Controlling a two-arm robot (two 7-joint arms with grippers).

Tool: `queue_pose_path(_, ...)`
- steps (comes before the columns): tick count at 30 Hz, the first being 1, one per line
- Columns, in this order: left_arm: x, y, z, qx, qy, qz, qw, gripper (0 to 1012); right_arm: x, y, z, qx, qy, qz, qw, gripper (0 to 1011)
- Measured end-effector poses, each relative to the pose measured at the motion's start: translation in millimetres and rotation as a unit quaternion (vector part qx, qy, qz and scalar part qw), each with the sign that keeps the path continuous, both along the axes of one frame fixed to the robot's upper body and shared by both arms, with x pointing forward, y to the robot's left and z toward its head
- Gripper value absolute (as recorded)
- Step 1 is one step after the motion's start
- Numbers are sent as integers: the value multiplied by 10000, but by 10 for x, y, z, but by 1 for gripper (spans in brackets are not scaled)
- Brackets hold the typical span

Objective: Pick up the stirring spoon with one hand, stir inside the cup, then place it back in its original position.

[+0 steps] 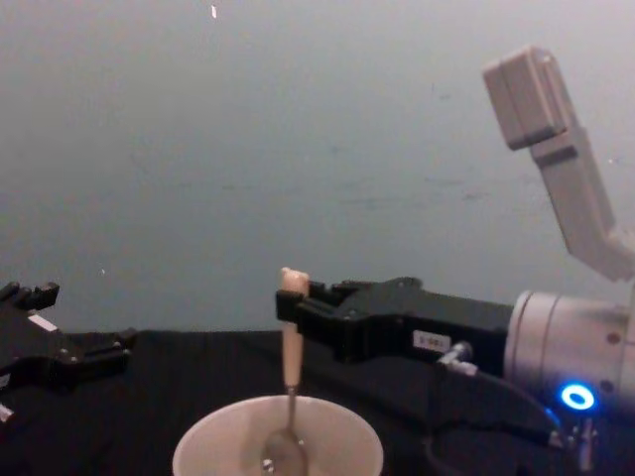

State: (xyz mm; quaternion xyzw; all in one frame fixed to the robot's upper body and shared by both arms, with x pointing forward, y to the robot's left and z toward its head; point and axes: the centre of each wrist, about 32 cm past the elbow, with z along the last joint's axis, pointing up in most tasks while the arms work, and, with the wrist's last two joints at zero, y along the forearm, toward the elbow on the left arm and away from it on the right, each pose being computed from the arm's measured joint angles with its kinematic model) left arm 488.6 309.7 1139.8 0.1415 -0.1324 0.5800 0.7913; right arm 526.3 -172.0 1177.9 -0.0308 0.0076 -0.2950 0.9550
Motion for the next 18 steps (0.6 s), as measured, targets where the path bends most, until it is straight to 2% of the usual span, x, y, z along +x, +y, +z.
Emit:
queue_pose_path(4,0,0,0,0,0,0,10000,1002,8,-99,26,-11,24,-85,10000,216)
queue_pose_path(9,0,0,0,0,0,0,10000,1001,-47,-222,58,-11,66,-27,10000,215)
queue_pose_path(13,0,0,0,0,0,0,10000,1001,-161,-321,74,-48,126,140,9998,215)
queue_pose_path(18,0,0,0,0,0,0,10000,1001,-282,-379,78,-66,209,329,9992,216)
